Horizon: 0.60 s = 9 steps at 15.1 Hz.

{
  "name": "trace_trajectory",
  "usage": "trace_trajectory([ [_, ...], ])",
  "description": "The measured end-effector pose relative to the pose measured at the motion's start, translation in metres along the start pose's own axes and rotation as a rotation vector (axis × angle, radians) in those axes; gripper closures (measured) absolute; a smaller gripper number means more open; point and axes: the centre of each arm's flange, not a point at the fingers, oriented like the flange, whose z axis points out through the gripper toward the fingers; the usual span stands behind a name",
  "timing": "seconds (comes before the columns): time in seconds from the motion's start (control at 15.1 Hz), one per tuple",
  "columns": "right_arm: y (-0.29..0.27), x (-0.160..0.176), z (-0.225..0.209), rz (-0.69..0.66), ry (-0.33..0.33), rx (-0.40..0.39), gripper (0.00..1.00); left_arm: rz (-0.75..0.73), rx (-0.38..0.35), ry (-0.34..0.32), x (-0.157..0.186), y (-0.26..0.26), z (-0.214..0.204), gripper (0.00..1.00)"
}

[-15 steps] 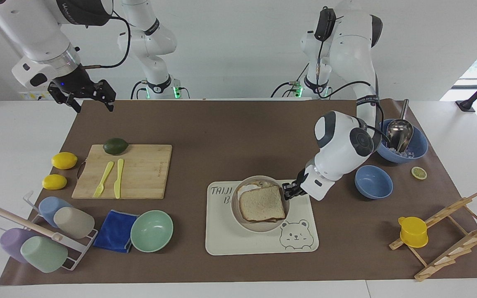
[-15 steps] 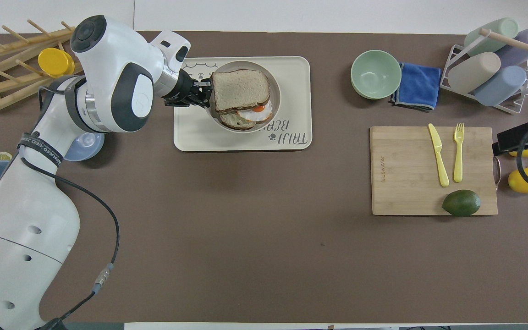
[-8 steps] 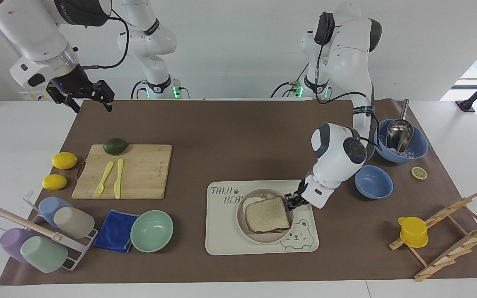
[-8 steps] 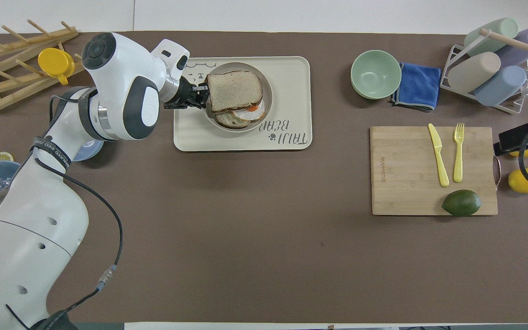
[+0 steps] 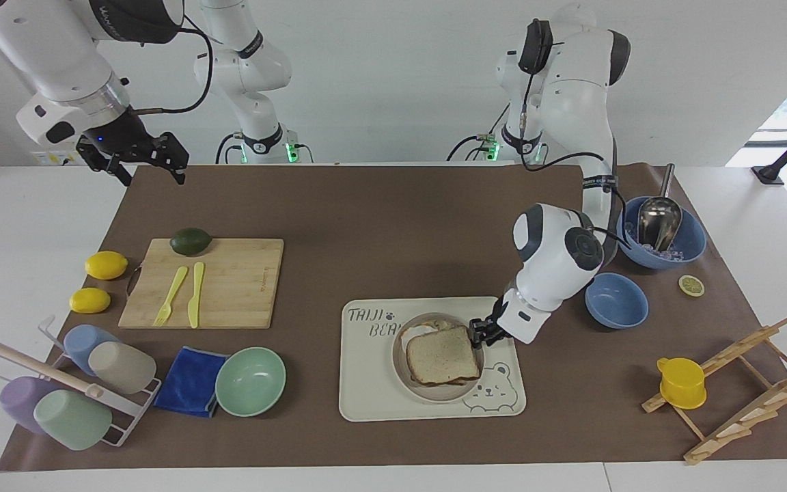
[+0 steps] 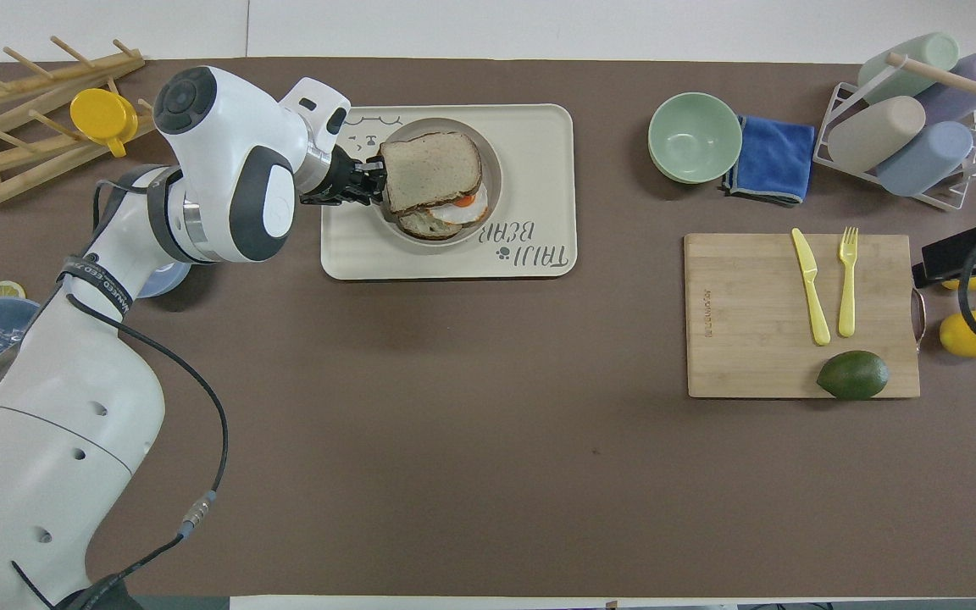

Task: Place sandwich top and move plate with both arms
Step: 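Open the left gripper and draw it back from the plate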

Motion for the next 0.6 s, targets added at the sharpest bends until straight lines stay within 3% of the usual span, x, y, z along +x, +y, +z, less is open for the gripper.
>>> trace_trajectory([
  [0.27,0.0,0.0,0.0,0.0,0.0,0.0,0.0,0.052,0.084,0.028,0.007,-0.011,-0.012,0.04],
  [0.33,0.0,0.0,0.0,0.0,0.0,0.0,0.0,0.061,0.104,0.042,0.011,-0.016,-0.021,0.0],
  [0.6,0.0,0.0,0.0,0.0,0.0,0.0,0.0,0.059,0.138,0.083,0.017,-0.032,-0.088,0.0],
])
